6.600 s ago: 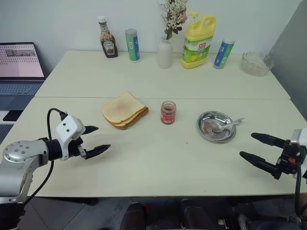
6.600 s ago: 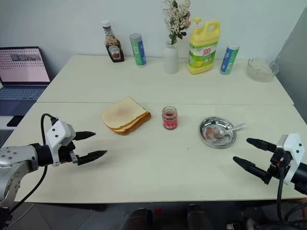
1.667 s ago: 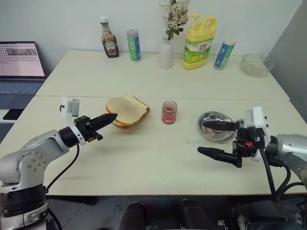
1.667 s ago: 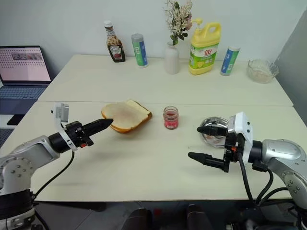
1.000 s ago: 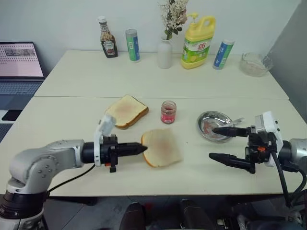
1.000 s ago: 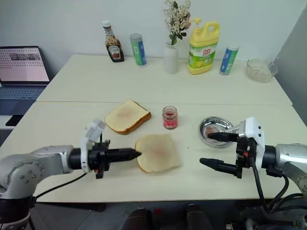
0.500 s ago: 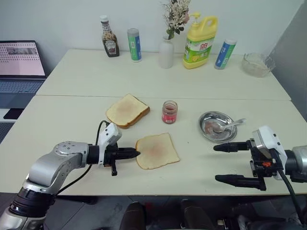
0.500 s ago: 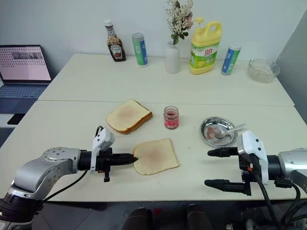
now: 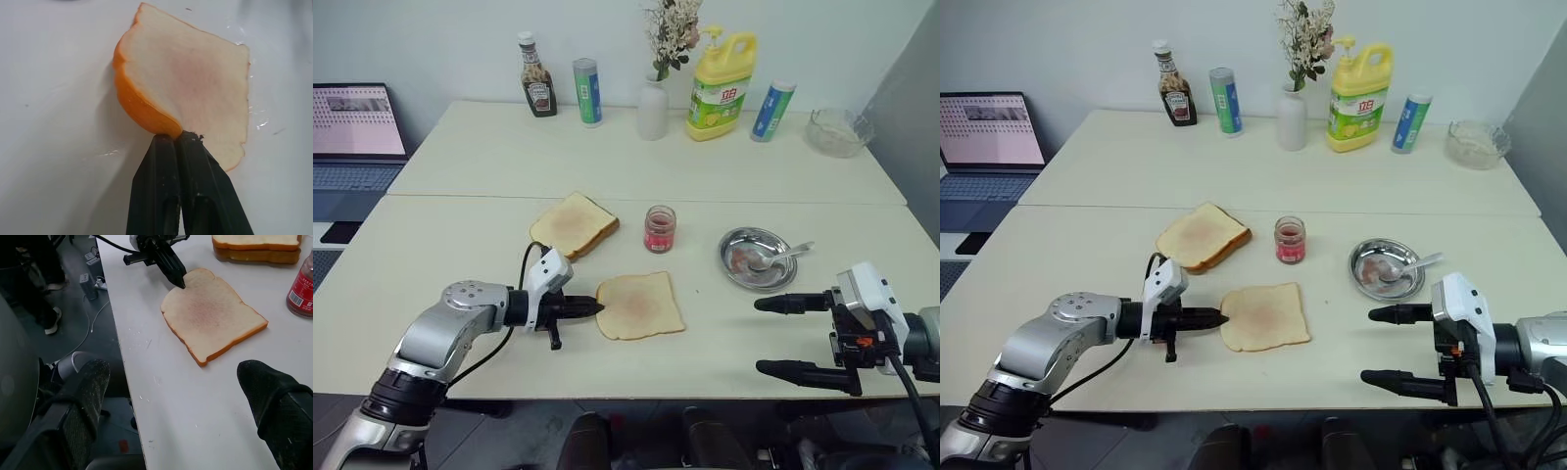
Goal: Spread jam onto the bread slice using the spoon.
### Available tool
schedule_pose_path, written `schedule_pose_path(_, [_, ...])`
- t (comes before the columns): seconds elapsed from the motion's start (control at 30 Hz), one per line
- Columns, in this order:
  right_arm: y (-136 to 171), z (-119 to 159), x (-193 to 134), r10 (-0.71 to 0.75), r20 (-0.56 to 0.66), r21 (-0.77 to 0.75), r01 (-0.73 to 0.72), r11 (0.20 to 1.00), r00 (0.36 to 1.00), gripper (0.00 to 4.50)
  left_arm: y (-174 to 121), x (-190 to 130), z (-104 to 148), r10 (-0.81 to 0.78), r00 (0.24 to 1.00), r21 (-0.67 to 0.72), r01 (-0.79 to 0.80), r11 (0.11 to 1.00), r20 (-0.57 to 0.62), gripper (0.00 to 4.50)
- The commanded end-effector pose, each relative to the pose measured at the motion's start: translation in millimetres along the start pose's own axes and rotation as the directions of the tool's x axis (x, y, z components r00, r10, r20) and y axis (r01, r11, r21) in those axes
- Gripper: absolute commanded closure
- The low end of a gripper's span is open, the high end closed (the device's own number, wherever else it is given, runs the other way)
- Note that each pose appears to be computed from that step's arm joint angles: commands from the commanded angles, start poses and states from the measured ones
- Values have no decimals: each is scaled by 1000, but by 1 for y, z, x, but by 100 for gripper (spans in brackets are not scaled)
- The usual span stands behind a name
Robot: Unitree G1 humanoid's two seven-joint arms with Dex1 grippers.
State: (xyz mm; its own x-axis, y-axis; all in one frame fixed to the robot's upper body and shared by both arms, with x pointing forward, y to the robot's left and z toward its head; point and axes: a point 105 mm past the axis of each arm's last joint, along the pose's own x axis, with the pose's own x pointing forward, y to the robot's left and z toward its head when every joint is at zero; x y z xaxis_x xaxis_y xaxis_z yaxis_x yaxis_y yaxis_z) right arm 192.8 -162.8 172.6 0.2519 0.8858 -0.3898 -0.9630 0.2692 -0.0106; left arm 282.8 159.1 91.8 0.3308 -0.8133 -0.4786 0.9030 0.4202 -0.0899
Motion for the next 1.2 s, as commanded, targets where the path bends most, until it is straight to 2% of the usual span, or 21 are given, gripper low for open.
schedule_pose_path(0.03, [3, 7, 1, -3, 11, -52, 3, 999, 1000, 0, -2, -4, -2, 4, 1000, 52, -3, 999, -28, 403])
schedule_pose_path(0.1, [2, 7, 1, 0, 11, -51, 1, 999, 1000, 0, -3, -6, -5, 13, 999, 80, -9, 997, -43, 352])
schedule_pose_path(0.23, [0, 6, 1, 2, 10, -53, -2, 999, 1000, 0, 5, -14, -6, 87, 995, 139, -80, 987, -46, 222])
schedule_pose_path(0.47, [-4, 3, 0, -9, 3, -66, 9, 998, 1000, 0, 18, -34, 9, 248, 968, 325, -246, 913, 35, 3])
schedule_pose_path(0.53, [-8, 3, -2, -28, 4, -72, 28, 997, 1000, 0, 18, -42, 11, 266, 963, 355, -264, 897, 45, 3])
schedule_pose_path(0.67, [-26, 7, -13, -149, 74, -47, 152, 987, 986, 0, 17, -65, 34, 294, 949, 431, -313, 846, 111, 3])
schedule_pose_path(0.87, [-52, 9, -20, -322, 166, -41, 333, 942, 932, 0, 1, -55, 47, 193, 972, 440, -231, 868, 130, 3])
schedule_pose_path(0.93, [-73, 0, -39, -522, 231, 71, 521, 851, 821, 0, -23, -27, 86, 36, 983, 554, -130, 822, 178, 3])
schedule_pose_path(1.0, [-81, -6, -53, -631, 252, 151, 615, 774, 734, 0, -36, -17, 110, -34, 978, 608, -101, 787, 205, 3])
schedule_pose_path(1.07, [-87, -12, -63, -715, 260, 207, 686, 697, 649, 0, -35, -15, 122, -24, 975, 607, -118, 786, 221, 3])
schedule_pose_path(1.13, [-97, -25, -70, -804, 242, 303, 746, 594, 542, 0, -43, -12, 121, -84, 983, 638, -39, 769, 161, 3])
schedule_pose_path(1.2, [-104, -34, -72, -845, 215, 371, 760, 534, 489, 0, -47, -9, 125, -118, 980, 649, -13, 761, 158, 3])
